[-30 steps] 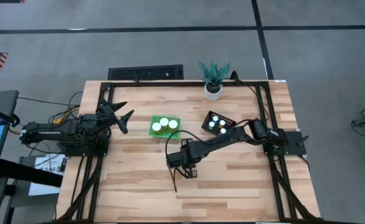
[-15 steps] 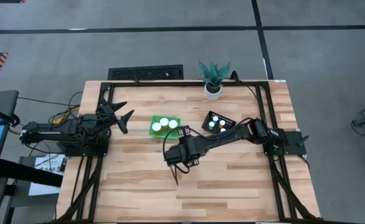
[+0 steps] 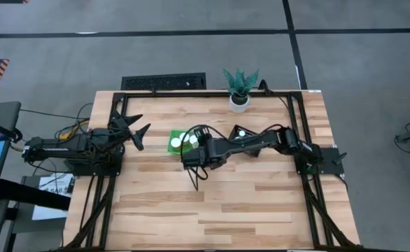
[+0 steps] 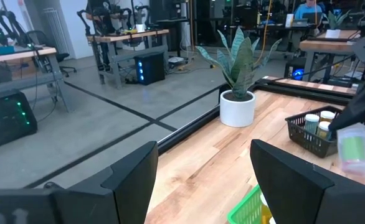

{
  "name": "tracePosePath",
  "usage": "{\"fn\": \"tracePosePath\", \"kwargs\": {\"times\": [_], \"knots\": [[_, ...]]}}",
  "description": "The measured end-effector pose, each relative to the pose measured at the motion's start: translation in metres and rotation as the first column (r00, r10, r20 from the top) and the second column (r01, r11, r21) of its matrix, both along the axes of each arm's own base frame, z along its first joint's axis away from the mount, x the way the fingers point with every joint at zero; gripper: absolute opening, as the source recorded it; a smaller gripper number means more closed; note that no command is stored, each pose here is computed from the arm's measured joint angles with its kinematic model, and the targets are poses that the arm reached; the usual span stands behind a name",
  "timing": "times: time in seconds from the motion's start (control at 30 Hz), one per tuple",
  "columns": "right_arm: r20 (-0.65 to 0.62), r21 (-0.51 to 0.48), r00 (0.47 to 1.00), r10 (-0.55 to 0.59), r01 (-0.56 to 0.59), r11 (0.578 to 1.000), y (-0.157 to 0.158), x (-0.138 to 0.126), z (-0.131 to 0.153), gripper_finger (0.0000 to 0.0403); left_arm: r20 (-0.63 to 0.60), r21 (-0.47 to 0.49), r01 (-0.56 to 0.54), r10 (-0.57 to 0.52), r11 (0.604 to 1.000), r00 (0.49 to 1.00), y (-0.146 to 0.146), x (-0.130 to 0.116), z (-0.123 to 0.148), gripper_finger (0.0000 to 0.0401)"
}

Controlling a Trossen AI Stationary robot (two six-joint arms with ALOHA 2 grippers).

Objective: Pick and place medicine bottles into bin by pill shape (circle, oval)
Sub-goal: Put the transparent capsule bottle into the green basket

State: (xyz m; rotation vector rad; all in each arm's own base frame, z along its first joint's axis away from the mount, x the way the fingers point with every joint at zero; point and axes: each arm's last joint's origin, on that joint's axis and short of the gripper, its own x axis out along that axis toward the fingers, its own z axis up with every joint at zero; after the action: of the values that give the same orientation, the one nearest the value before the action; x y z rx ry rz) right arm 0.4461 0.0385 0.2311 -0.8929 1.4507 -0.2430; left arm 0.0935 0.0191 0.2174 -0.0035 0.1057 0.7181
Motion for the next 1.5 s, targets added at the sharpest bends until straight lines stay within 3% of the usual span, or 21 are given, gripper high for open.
{"fn": "tracePosePath", "kwargs": {"times": [0.17,0.5,0.63,0.77,0.97,1.5], "knots": [[-0.031,-0.003,0.999,-0.019,0.019,1.0,0.0,-0.004,0.0,0.0151,-0.002,0.003,0.001,-0.001,1.0,1.0,0.0,0.0,0.0,0.0251],[-0.179,-0.002,0.982,-0.066,0.066,0.998,0.04,-0.031,-0.006,0.0153,-0.004,0.004,0.0,0.0,1.0,1.0,0.0,0.0,0.0,0.0251],[-0.25,0.025,0.968,-0.008,0.014,1.0,0.055,-0.038,-0.016,0.0152,0.008,-0.009,-0.002,0.002,1.0,1.0,0.0,0.0,0.0,0.0251],[-0.349,0.01,0.937,0.018,-0.016,1.0,0.061,-0.042,-0.044,0.0158,0.013,-0.014,-0.002,0.002,1.0,1.0,0.0,0.0,0.0,0.0251],[-0.513,0.001,0.856,0.06,-0.07,0.998,0.061,-0.052,-0.08,0.0155,0.024,-0.029,-0.003,0.004,1.0,1.0,0.0,0.0,0.0,0.0251],[-0.591,-0.041,0.794,0.144,-0.207,0.977,0.068,-0.058,-0.086,0.0165,0.027,-0.032,-0.004,0.005,0.999,1.0,0.0,0.0,0.0,0.0251]]}}
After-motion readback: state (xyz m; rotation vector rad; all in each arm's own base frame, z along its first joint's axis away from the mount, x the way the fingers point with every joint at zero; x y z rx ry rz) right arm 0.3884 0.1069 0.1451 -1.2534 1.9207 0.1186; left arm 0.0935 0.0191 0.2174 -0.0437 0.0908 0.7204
